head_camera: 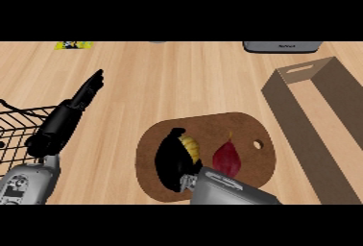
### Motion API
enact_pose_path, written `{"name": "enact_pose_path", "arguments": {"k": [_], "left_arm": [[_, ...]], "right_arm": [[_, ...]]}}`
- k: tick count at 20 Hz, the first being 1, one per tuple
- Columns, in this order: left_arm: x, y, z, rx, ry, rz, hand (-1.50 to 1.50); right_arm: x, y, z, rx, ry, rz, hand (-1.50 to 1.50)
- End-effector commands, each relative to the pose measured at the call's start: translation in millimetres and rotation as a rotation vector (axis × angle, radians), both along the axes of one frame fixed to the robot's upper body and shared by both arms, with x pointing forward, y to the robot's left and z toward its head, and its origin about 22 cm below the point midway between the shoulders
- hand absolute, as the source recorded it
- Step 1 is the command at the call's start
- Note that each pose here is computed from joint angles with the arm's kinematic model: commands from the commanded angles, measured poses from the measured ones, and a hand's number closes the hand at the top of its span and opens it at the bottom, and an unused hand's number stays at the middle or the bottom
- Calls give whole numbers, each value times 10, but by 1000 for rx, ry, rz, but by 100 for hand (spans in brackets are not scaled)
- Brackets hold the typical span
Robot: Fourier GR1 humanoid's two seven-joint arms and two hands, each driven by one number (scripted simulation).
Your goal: Pick the squash from the cutting board and place it in the cardboard box
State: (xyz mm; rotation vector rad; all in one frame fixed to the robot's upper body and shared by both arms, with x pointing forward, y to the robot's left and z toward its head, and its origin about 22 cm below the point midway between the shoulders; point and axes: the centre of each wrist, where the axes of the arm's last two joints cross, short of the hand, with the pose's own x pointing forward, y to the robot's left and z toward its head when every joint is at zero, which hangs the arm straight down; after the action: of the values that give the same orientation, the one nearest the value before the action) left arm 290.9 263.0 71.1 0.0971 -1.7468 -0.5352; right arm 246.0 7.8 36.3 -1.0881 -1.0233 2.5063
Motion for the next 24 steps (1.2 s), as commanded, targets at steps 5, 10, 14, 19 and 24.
{"name": "enact_pose_path", "arguments": {"k": [5, 10, 14, 19, 24], "left_arm": [[109, 170, 6, -7, -26, 6, 0], [29, 64, -145, -5, -4, 3, 0], [-36, 179, -52, 10, -3, 27, 0], [-18, 106, -24, -18, -27, 24, 0], [86, 22, 57, 12, -34, 5, 0]], "right_arm": [[194, -96, -15, 49, -35, 185, 150], [79, -24, 104, 119, -63, 288, 150], [574, -414, 222, 494, -64, -191, 150], [948, -845, 413, 898, -136, -676, 150], [1179, -747, 719, 954, -314, -688, 150]]}}
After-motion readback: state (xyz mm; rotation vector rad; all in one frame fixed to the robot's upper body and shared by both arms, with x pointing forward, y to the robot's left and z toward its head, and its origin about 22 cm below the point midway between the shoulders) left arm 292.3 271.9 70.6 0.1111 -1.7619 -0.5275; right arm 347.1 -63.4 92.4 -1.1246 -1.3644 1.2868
